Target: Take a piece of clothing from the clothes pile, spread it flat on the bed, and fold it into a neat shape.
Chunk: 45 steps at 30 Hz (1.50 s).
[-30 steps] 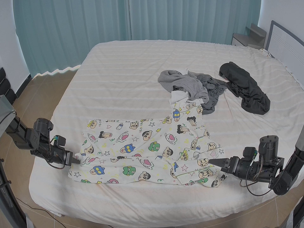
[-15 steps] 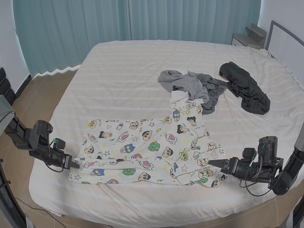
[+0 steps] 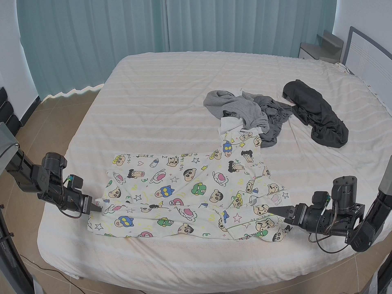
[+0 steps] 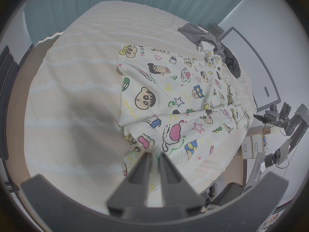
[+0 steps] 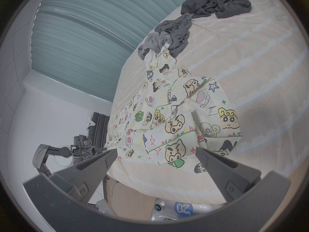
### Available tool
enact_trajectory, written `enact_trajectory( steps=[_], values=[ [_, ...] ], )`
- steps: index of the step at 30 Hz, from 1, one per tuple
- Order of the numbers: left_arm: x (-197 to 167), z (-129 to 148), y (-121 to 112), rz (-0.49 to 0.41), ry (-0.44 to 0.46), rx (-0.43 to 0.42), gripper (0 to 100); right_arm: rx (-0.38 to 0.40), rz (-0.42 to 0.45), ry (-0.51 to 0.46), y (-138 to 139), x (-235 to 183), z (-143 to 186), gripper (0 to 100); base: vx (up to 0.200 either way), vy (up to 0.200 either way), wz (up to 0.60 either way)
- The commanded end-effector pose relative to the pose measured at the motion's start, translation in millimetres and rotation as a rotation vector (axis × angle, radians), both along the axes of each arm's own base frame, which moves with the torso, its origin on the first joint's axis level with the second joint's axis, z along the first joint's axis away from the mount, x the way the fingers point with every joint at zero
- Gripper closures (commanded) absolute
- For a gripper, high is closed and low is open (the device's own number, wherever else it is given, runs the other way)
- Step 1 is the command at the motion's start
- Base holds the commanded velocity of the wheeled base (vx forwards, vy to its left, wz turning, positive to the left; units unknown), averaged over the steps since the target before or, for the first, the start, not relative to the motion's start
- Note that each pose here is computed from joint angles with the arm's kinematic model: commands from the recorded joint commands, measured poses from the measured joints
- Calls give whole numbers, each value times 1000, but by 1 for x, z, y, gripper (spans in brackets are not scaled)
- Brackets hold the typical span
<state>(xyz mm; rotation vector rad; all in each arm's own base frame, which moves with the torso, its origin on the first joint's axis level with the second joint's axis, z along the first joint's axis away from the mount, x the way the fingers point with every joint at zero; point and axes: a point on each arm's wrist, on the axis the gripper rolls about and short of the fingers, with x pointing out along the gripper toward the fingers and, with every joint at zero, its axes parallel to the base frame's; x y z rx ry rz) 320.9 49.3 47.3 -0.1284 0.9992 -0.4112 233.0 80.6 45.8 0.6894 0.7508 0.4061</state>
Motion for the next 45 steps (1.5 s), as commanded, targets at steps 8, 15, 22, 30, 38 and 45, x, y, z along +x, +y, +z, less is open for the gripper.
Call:
enact_trajectory(
  steps=[8, 15, 22, 30, 38, 45],
  values=[
    [-7, 18, 12, 56, -42, 6, 0, 1, -1, 1, 0, 0, 0, 0, 0, 0, 0],
    [-30, 49, 27, 120, -98, 9, 0, 0, 1, 4, 1, 2, -2, 0, 0, 0, 0],
    [-34, 51, 26, 124, -100, 9, 0, -2, 4, 10, 2, 1, -3, 0, 200, 0, 0],
    [-33, 49, 26, 122, -98, 9, 0, 0, 3, 1, 2, 1, -2, 0, 200, 0, 0],
    [-24, 46, 26, 113, -103, 10, 0, 10, 2, -24, 2, 2, -2, 0, 0, 0, 0],
    [22, 42, 13, 118, -109, -22, 0, 8, 4, -22, 3, 2, -2, 0, 0, 0, 0]
  ],
)
